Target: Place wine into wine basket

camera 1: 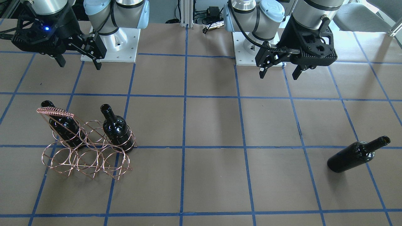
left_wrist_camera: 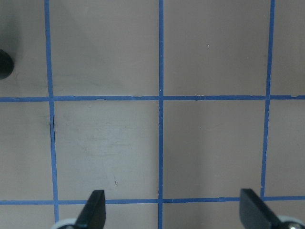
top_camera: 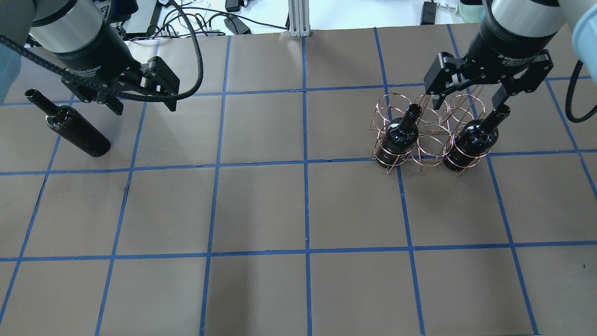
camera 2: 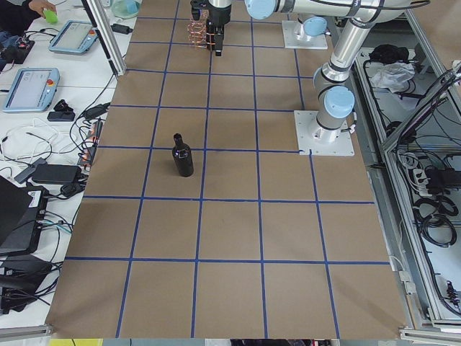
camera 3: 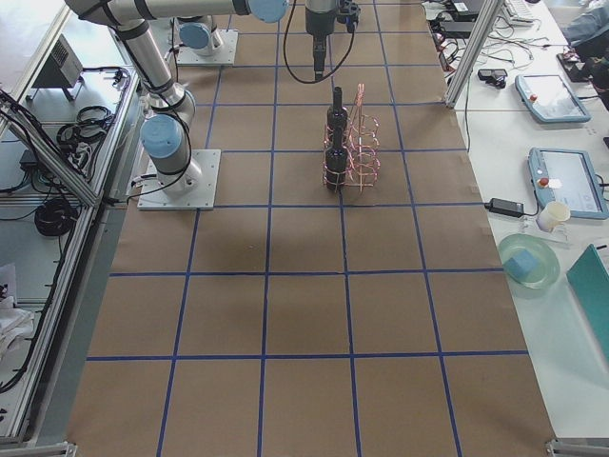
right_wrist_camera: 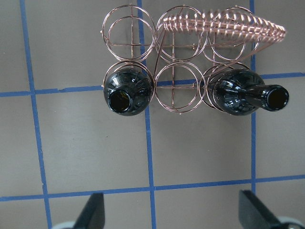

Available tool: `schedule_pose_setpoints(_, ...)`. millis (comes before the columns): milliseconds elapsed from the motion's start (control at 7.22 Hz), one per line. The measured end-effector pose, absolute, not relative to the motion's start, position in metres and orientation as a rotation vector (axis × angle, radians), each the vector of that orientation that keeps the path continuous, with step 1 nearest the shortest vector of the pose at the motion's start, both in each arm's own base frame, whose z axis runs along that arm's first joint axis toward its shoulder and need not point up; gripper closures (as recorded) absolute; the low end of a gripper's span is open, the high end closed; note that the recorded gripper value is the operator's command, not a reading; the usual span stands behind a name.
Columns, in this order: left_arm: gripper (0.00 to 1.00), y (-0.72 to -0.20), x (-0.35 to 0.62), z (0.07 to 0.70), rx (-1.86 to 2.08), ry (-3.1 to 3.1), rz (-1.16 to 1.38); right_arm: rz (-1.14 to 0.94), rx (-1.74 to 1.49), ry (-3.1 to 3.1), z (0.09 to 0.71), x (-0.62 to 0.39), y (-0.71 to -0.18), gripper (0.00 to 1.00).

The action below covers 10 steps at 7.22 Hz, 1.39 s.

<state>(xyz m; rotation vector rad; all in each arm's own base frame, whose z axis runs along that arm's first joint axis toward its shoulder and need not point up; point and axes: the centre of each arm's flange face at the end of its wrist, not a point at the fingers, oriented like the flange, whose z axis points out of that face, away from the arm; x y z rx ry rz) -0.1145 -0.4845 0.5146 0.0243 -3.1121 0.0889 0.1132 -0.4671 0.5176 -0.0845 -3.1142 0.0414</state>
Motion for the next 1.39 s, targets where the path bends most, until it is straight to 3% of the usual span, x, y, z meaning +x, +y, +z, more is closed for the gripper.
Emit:
schedule_pose_setpoints(693,0.0,-0.512,-0.016,0.515,-0.027,-3.127,0.124,0.042,-0.083,-3.115,0.518,0.114,-0.467,0.01)
schedule_pose_setpoints(1386,0.0,-0.582,0.137,0.484,-0.163,-3.171,0.16,0.041,-0.083,-3.114,0.518,0.114,-0.467,0.01)
